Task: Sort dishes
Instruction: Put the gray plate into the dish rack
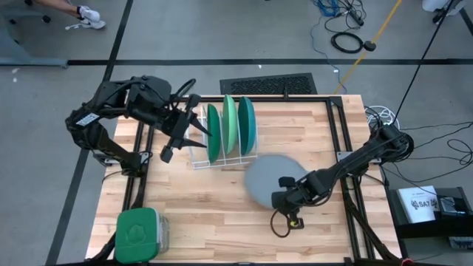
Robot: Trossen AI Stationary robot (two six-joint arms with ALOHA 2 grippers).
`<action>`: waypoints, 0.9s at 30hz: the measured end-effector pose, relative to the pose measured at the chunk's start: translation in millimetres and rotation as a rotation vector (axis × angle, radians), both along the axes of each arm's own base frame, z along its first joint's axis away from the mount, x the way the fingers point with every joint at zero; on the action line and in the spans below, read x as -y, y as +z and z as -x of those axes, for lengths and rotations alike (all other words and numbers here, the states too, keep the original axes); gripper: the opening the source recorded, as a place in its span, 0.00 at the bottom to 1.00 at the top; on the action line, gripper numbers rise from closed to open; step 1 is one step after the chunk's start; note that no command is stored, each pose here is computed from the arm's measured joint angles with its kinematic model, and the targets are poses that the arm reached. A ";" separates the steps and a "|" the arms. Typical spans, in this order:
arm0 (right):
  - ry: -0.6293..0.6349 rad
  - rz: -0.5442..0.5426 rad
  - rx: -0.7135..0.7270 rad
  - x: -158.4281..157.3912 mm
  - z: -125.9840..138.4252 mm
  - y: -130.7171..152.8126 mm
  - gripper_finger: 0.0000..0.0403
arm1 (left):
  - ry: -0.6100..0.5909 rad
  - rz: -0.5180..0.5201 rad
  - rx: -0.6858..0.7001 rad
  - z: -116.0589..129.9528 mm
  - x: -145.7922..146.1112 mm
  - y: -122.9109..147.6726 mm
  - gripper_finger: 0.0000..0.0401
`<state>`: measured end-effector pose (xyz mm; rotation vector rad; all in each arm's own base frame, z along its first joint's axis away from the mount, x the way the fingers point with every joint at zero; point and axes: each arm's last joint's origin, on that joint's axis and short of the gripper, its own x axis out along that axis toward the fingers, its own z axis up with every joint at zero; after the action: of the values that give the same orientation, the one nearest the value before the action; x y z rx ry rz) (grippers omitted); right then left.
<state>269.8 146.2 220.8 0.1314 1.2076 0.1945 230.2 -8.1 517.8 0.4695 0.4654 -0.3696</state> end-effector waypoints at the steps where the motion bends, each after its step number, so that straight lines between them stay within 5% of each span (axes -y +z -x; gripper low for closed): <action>1: 0.027 -0.008 0.015 -2.6 -3.0 11.7 0.00 | 0.006 0.010 -0.013 -0.9 0.0 -1.9 0.37; 16: 0.306 0.166 0.355 2.2 -3.9 178.2 0.00 | -0.030 0.028 -0.251 -18.2 5.4 -46.4 0.37; 27: 0.339 0.259 0.505 10.6 1.2 216.3 0.00 | -0.126 0.060 -0.263 -30.5 19.2 -57.2 0.37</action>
<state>268.5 135.7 437.1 -0.3357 0.7335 0.3419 260.7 -27.4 460.6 0.3938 0.6793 -0.5687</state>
